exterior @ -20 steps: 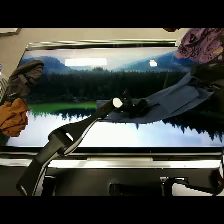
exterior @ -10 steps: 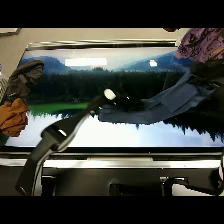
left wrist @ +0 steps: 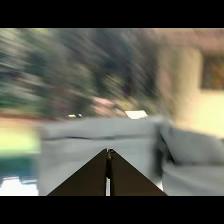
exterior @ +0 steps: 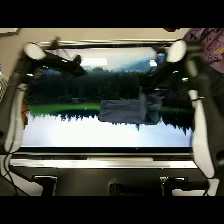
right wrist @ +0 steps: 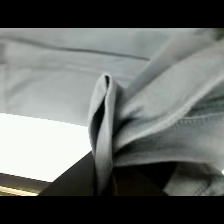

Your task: Fold the clothes and pants, and hang the long-sleeved shirts on hangers.

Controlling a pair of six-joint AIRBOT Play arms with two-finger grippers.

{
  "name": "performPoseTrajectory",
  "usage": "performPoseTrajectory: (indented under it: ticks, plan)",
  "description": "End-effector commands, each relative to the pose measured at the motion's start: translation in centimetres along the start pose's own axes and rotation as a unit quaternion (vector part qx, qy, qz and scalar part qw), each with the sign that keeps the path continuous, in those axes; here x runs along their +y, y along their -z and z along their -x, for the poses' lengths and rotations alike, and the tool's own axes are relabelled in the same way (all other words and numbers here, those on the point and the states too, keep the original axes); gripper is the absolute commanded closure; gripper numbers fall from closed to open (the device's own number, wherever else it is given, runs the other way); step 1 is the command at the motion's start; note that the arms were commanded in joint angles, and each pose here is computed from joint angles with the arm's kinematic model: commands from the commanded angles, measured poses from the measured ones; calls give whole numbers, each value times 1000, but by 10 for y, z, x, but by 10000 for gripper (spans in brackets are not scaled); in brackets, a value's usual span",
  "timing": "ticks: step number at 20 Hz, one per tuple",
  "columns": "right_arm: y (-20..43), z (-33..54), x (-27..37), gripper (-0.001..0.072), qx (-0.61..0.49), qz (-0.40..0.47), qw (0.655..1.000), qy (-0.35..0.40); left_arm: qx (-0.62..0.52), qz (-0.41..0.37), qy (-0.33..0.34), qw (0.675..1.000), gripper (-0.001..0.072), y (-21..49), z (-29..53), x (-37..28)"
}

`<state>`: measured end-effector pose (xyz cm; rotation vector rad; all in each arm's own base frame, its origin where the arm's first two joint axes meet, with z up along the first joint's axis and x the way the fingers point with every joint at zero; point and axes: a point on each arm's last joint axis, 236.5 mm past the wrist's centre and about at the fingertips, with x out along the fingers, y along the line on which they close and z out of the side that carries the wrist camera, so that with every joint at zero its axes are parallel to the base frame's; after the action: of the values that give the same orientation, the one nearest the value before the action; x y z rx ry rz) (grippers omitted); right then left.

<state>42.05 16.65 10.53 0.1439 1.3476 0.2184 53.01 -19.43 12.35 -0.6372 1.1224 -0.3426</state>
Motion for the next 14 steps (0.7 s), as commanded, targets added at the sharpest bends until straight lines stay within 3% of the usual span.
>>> performPoseTrajectory:
  ticks: [1,7,8,10,11,12,13,14]
  plan:
    - [10,-49,58,688,16,15,1000,-6,-58,15,-44,997,694,-32,83,45]
    - [11,-114,92,685,32,-1,999,-24,-72,22,-55,996,694,-40,108,64]
    - [8,-119,98,654,29,-4,999,-37,-66,20,-56,996,693,-37,105,66]
    - [6,-120,116,507,26,-10,997,-74,-52,23,-59,997,693,-30,96,68]
    - [9,-117,127,494,33,-4,995,-98,-47,25,-60,997,694,-27,93,70]
    - [14,-112,138,413,39,4,992,-122,-44,26,-61,997,694,-25,90,70]
    - [16,-104,148,236,41,15,989,-144,-41,26,-61,997,693,-24,87,71]
    - [17,-93,157,132,36,26,985,-164,-39,27,-62,997,693,-23,85,71]
